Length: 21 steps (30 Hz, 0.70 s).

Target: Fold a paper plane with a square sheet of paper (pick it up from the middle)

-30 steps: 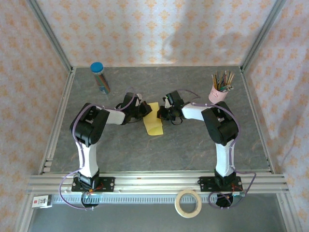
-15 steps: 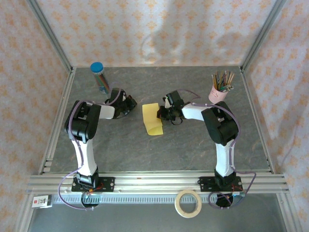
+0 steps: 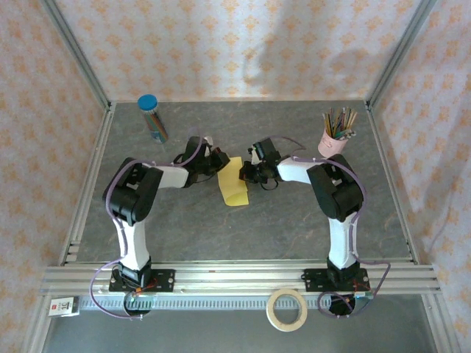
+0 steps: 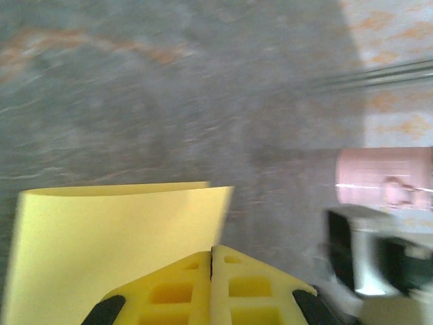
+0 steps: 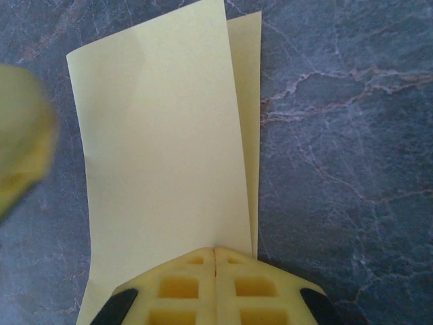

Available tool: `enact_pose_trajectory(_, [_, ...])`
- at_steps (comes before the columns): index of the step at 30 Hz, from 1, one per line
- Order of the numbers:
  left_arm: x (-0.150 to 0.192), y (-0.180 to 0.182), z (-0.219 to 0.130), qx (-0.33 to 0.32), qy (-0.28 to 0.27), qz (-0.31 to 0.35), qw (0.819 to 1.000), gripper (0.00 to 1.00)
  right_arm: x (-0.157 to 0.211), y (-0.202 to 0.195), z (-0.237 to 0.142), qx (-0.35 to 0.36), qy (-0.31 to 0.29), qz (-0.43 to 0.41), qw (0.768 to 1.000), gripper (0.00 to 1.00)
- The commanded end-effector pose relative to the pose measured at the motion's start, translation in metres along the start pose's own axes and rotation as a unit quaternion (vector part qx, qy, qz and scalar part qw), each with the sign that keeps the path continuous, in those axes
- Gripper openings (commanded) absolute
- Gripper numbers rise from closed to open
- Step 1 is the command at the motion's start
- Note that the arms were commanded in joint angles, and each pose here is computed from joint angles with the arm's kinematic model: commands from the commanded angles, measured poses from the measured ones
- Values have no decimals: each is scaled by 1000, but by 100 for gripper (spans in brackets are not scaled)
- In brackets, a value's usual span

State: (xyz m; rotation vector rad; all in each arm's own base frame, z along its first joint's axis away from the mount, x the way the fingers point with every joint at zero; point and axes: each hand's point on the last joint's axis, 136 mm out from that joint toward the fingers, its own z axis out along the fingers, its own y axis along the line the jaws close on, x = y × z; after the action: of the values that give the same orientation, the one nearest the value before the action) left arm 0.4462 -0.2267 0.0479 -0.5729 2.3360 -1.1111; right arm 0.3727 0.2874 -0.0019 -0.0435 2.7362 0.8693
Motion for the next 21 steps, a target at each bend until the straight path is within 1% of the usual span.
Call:
enact_pose_trajectory(1, [-5, 15, 9, -36, 2, -5, 999, 0, 130, -191, 9, 318, 153, 72, 933, 3])
enact_pose_trajectory(6, [-13, 45, 12, -85, -6, -17, 996, 0, 130, -193, 8, 323, 154, 71, 931, 3])
enact_pose_trajectory(10, [-21, 82, 8, -133, -10, -32, 990, 0, 130, -194, 7, 323, 154, 73, 931, 3])
enact_pose_trajectory(13, [-30, 92, 0, -134, -19, -32, 990, 0, 130, -195, 7, 324, 152, 77, 931, 3])
enact_pose_trajectory(16, [-43, 86, -6, -112, -30, -14, 993, 0, 131, -195, 7, 321, 151, 81, 931, 3])
enact_pose_trajectory(21, [-61, 44, -13, -37, -47, 40, 997, 0, 133, -193, 9, 314, 151, 89, 933, 3])
